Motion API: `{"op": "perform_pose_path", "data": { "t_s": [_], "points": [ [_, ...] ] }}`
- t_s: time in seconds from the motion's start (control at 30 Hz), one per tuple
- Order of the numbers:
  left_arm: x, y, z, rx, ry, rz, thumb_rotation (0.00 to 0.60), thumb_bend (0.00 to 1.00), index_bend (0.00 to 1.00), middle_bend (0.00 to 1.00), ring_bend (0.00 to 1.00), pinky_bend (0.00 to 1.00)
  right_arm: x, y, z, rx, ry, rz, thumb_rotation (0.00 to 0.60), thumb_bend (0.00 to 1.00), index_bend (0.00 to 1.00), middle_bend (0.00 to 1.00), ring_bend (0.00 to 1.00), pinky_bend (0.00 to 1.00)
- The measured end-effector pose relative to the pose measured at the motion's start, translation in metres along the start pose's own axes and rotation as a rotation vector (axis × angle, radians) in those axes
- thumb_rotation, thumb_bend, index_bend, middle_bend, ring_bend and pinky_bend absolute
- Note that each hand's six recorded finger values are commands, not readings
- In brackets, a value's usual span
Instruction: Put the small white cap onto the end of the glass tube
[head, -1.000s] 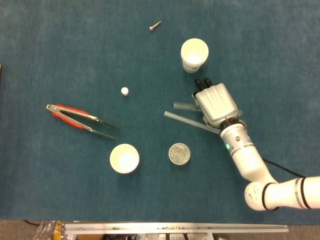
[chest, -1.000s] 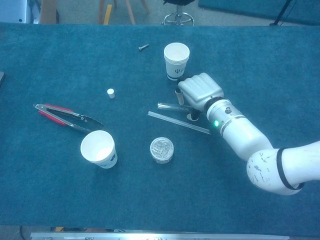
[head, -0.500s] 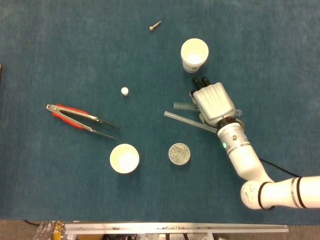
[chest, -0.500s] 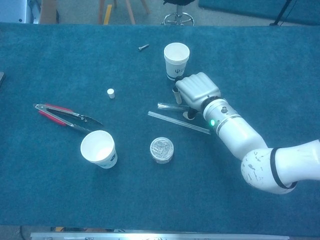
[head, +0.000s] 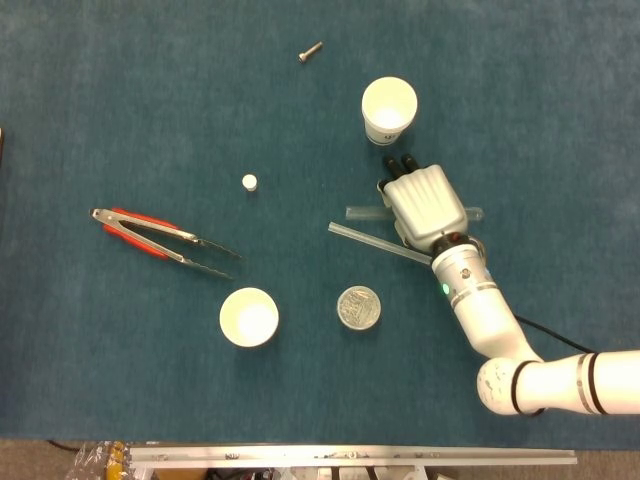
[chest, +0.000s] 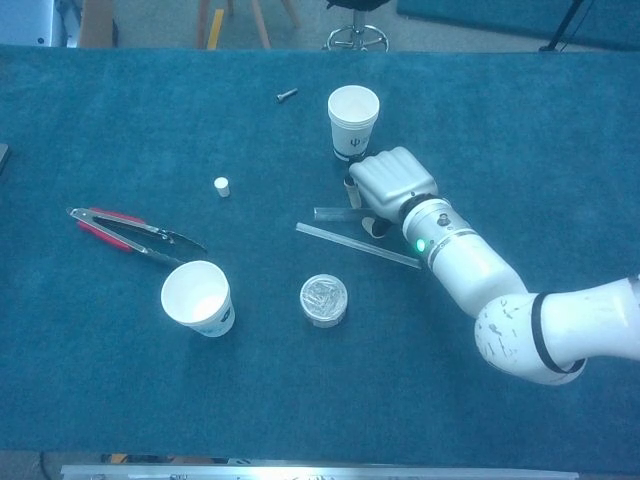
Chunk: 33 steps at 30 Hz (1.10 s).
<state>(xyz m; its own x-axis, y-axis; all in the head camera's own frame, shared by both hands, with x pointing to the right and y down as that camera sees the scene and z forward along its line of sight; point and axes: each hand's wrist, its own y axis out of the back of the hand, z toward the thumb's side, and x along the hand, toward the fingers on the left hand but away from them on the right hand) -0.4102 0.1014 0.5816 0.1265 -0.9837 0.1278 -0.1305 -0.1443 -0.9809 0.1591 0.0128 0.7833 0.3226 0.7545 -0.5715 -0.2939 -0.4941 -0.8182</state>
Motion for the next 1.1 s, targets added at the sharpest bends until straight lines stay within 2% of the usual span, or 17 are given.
{"op": "perform_pose_path", "data": {
  "t_s": [0.67, 0.87, 1.1],
  "points": [
    [-0.0006, -0.0032, -0.0018, -0.007, 0.003, -0.007, 0.600, 0.33, 0.20, 0.05, 0.00, 0.05, -0.0017, -0.0036, 0.0014, 0.010, 0.001, 0.001, 0.600, 0.33, 0.51, 0.18, 0.19, 0.52],
    [-0.0005, -0.0030, -0.0024, -0.009, 0.005, -0.003, 0.600, 0.33, 0.20, 0.05, 0.00, 0.05, -0.0017, -0.0052, 0.0028, 0.012, 0.005, 0.001, 0.600, 0.37, 0.55, 0.19, 0.19, 0.52],
    [-0.0006, -0.0012, -0.0041, -0.008, 0.009, 0.007, 0.600, 0.33, 0.20, 0.05, 0.00, 0.05, 0.0012, 0.0047, 0.0025, -0.028, 0.014, -0.021, 0.600, 0.42, 0.59, 0.22, 0.19, 0.53]
  ]
}}
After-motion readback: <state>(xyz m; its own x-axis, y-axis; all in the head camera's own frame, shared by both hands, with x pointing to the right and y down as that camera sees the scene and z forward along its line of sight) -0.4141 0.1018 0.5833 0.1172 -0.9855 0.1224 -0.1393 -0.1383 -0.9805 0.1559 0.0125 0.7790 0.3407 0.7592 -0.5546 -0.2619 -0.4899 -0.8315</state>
